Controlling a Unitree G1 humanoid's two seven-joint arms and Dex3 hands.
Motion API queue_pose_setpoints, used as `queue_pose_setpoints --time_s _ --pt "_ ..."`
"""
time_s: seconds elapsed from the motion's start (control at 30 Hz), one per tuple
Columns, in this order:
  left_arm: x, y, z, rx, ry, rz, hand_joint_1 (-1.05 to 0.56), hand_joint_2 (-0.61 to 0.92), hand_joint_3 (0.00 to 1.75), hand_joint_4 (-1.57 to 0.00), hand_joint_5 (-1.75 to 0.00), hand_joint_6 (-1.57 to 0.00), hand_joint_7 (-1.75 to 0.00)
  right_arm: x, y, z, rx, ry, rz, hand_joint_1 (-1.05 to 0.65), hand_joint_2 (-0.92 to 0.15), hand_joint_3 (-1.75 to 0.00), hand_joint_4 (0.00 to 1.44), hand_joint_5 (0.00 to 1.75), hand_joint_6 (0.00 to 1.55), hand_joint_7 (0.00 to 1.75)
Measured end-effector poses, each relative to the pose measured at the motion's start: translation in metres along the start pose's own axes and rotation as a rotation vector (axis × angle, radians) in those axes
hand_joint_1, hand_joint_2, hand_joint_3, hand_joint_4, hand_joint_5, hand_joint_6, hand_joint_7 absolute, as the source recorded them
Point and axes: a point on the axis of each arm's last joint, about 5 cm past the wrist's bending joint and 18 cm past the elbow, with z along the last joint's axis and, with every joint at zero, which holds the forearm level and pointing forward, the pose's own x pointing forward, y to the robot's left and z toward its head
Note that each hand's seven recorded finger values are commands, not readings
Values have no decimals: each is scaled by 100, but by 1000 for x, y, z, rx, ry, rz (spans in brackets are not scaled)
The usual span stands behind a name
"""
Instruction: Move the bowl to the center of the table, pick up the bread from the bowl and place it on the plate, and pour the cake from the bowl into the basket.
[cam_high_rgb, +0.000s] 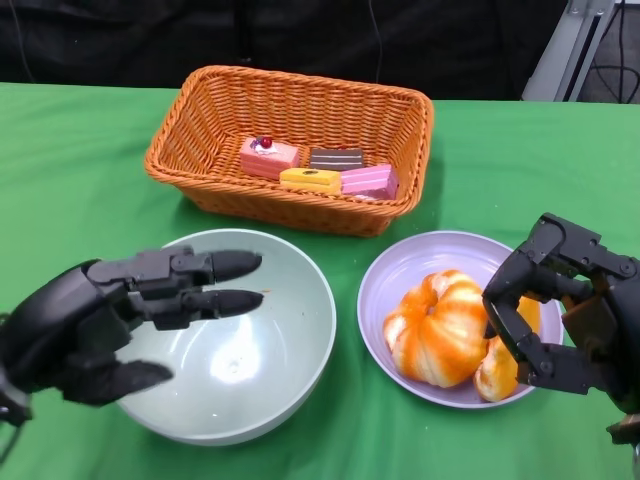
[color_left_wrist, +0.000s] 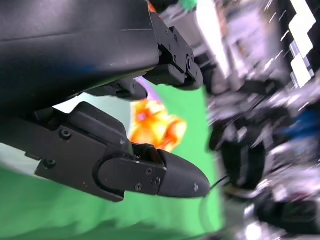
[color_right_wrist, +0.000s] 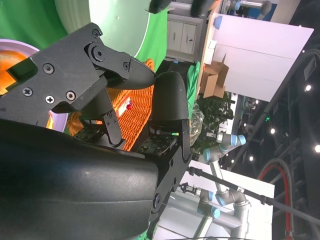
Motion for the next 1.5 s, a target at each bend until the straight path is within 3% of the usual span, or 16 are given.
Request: queue_pose_setpoints --time_s 0.07,0.17,0.2,0.23,0.27,0.3,0.33,0.37,0.47,0.53,0.93,1.17,1.5 --pt "2 -6 -6 -86 -34 55 -42 92 16 -86 -24 -72 -9 0 0 0 1 -2 2 -14 -51 -98 79 159 69 142" --pt "5 -11 -9 -146 -61 91 -38 92 16 -89 -25 -76 -10 0 0 1 2 -5 8 -14 -52 -97 79 159 69 142" --pt "6 -13 -9 -154 -67 105 -26 92 25 -95 -53 -95 -25 0 0 1 7 -5 12 -10 -43 -114 80 160 71 141" --pt "6 -15 -9 -163 -73 128 -22 92 28 -91 -73 -100 -34 0 1 1 14 -5 19 -8 -39 -121 80 160 71 141" --pt "7 -18 -10 -174 -77 148 -14 91 43 -87 -107 -100 -68 0 1 2 24 -6 28 -7 -36 -128 80 162 70 141" --pt "8 -21 -11 -184 -79 161 -11 89 52 -84 -123 -95 -89 0 2 2 35 -6 42 -7 -34 -131 80 162 70 142" --pt "8 -23 -12 -194 -76 164 -10 88 57 -83 -131 -92 -100 1 3 2 50 -7 55 -6 -34 -132 79 162 69 142" --pt "7 -25 -13 -204 -70 164 -9 82 74 -80 -144 -86 -114 1 3 2 57 -6 69 -9 -34 -130 79 161 68 142" --pt "5 -28 -15 -225 -49 162 -9 68 102 -76 -158 -79 -129 0 5 4 71 6 98 -10 -37 -126 78 160 66 144" --pt "6 -28 -14 -213 -41 158 -9 64 109 -75 -161 -77 -133 -1 6 5 80 7 109 -10 -37 -126 78 159 65 145" --pt "4 -29 -19 -174 -36 160 -12 59 111 -77 -165 -77 -138 -2 9 12 142 19 166 -4 -40 -130 76 160 63 147" --pt "5 -30 -18 -162 -35 155 -13 52 120 -78 -168 -77 -141 -3 9 15 151 24 208 -9 -44 -124 75 163 61 150" --pt "6 -30 -18 -170 -31 127 -14 54 117 -76 -168 -76 -141 -3 8 19 138 42 209 -6 -38 -132 77 164 65 147"
